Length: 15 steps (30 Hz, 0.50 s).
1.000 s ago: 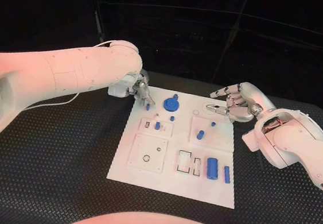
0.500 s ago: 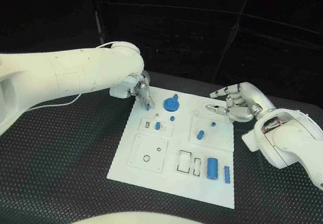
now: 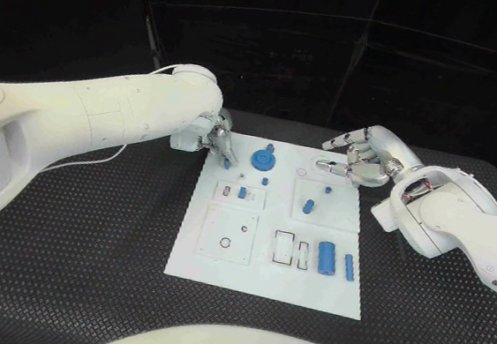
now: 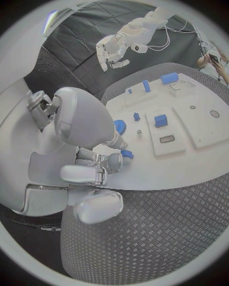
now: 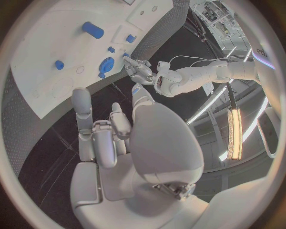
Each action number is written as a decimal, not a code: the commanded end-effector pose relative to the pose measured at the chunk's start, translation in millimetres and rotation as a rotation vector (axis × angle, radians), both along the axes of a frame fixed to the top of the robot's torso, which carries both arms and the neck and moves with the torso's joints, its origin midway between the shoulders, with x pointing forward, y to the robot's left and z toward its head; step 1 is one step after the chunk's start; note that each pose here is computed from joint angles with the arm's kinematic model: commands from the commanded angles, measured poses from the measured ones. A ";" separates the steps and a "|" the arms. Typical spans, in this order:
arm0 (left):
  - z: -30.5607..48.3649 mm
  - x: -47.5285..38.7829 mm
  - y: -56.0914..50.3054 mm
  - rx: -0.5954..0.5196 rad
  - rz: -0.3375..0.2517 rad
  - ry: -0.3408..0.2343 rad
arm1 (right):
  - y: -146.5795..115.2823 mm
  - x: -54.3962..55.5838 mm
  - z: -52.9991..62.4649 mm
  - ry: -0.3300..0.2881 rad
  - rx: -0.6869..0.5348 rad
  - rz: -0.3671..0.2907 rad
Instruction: Assemble the parts on the task board
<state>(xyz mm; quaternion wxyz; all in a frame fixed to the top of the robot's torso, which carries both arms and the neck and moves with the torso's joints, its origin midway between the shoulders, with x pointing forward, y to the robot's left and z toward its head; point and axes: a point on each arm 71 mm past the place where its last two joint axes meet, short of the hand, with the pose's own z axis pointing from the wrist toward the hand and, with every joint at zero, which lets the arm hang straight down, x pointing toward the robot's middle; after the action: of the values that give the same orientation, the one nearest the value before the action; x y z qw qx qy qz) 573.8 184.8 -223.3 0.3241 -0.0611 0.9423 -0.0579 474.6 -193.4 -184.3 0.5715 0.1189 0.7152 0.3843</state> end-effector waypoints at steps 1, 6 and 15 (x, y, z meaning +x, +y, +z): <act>0.9 0.4 -0.5 -0.008 0.005 -0.002 | 1.2 -0.1 1.2 -0.002 0.002 0.010; 0.8 0.6 -0.1 -0.010 0.009 -0.006 | 1.2 -0.1 1.1 -0.001 0.002 0.010; 1.0 -0.8 2.1 -0.034 0.026 -0.023 | 0.5 0.3 0.7 0.001 0.000 0.009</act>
<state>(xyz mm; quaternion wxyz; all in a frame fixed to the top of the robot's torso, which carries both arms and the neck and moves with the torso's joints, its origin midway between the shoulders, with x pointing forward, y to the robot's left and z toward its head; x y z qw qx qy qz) 572.7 187.2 -223.8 0.3278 -0.0676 0.9403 -0.0616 474.9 -193.9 -184.6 0.5709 0.1189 0.7161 0.3835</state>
